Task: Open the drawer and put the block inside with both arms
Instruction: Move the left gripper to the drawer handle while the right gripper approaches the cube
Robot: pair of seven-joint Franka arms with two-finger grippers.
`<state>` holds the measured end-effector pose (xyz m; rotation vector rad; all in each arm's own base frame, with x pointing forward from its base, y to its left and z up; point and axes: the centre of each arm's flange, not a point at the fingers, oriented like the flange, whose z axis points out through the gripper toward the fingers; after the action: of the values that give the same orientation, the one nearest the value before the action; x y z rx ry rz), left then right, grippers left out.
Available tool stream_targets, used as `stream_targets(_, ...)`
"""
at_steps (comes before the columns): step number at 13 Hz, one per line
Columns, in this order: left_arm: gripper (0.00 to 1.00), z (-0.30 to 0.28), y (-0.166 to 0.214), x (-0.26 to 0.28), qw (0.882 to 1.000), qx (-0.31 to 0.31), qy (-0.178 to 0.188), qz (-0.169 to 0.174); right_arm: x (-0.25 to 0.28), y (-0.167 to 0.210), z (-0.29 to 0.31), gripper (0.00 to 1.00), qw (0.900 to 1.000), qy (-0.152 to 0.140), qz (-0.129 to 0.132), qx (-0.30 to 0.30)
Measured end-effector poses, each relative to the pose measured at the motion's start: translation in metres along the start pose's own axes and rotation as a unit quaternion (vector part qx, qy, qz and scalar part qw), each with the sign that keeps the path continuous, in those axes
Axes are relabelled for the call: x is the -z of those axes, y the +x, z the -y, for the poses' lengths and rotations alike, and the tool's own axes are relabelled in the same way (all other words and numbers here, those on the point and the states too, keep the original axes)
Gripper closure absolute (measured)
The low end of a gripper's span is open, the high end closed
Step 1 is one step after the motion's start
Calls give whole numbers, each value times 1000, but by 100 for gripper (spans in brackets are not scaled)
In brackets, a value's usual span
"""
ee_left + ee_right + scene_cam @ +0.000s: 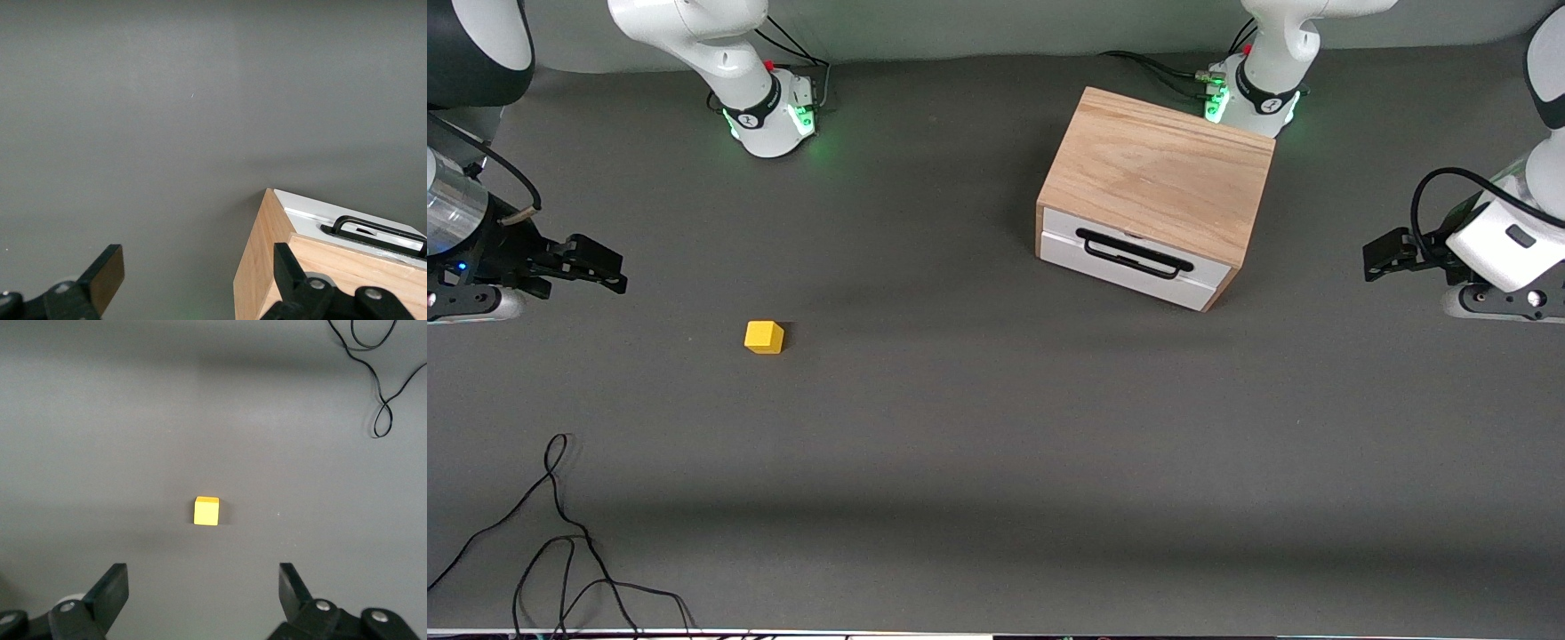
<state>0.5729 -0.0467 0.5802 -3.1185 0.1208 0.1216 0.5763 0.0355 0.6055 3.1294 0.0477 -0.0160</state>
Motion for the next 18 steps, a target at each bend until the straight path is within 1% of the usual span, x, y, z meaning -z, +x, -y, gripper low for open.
stream_targets(2,0,-20,0,0,1000,15,0,-2,-3,1,0,0,1000,0,3,0)
stream_targets(4,0,-62,-2,0,999,43,-1,-3,-15,4,0,0,1000,-1,13,0)
stream_targets(7,0,-119,-7,-6,998,64,-2,-1,-37,7,1,0,1000,-1,26,0)
stream_targets(10,0,-149,-7,-9,994,108,-8,-10,-70,8,1,0,999,-2,35,0)
stream_targets(12,0,-178,-11,-12,986,166,-12,-14,-94,6,0,0,999,-2,44,0)
stream_targets(15,0,-232,-21,-18,966,258,-22,-25,-126,3,0,0,999,-2,49,0)
stream_targets(18,0,-259,-29,-21,946,322,-38,-14,-143,-2,0,0,998,-2,56,0)
